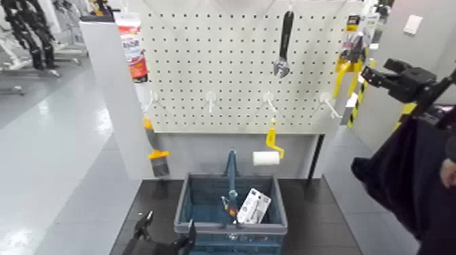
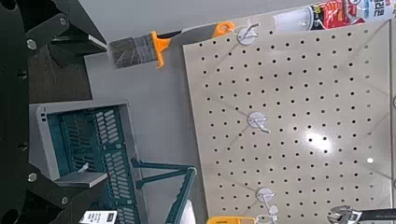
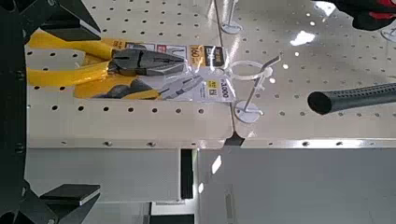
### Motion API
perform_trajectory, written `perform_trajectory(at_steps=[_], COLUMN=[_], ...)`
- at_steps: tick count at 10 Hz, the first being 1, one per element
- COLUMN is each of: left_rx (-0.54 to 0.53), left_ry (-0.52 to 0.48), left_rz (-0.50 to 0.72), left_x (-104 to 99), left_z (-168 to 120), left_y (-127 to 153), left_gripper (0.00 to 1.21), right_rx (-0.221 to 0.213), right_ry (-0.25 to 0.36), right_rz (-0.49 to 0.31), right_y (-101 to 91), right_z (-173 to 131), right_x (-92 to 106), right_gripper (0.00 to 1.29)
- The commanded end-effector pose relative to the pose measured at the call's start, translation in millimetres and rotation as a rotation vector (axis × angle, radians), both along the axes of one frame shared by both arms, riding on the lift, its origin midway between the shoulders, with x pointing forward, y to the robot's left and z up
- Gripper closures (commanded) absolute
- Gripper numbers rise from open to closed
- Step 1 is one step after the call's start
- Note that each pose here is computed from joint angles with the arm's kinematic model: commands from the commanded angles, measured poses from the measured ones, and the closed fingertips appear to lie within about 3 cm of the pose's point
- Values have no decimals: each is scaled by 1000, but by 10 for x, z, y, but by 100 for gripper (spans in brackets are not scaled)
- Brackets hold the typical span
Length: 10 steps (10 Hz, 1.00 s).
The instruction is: Put the yellow pliers into the crate.
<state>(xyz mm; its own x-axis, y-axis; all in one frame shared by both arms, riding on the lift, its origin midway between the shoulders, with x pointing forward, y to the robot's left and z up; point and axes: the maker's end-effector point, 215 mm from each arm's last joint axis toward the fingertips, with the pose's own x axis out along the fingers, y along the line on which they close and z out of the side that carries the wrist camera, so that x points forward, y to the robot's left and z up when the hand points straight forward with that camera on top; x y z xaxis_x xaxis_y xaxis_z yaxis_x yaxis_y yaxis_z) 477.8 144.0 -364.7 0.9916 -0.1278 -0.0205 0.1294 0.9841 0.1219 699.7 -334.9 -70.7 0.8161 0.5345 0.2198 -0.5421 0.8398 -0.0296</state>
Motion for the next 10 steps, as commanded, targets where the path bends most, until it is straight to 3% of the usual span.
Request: perform_trajectory(at_steps=[1,8,9,10], left_rx=[-1,-3,-2,-2], left_ry=[-2,-10,-11,-11], left_rz=[-4,-15,-19,-17], left_x=[8,43,45,46], left_z=[9,44,48,49], left_y=[-25,-91,-100,-97], left_gripper=[31,31,31,31], right_rx=[36,71,75,74], right_ry=[7,16,18,22], right_rz=[73,281,286,290], right_y=[121,481,494,506], right_z=[51,254,262,256], right_x=[108,112,111,115], right_gripper=[15,19,24,39])
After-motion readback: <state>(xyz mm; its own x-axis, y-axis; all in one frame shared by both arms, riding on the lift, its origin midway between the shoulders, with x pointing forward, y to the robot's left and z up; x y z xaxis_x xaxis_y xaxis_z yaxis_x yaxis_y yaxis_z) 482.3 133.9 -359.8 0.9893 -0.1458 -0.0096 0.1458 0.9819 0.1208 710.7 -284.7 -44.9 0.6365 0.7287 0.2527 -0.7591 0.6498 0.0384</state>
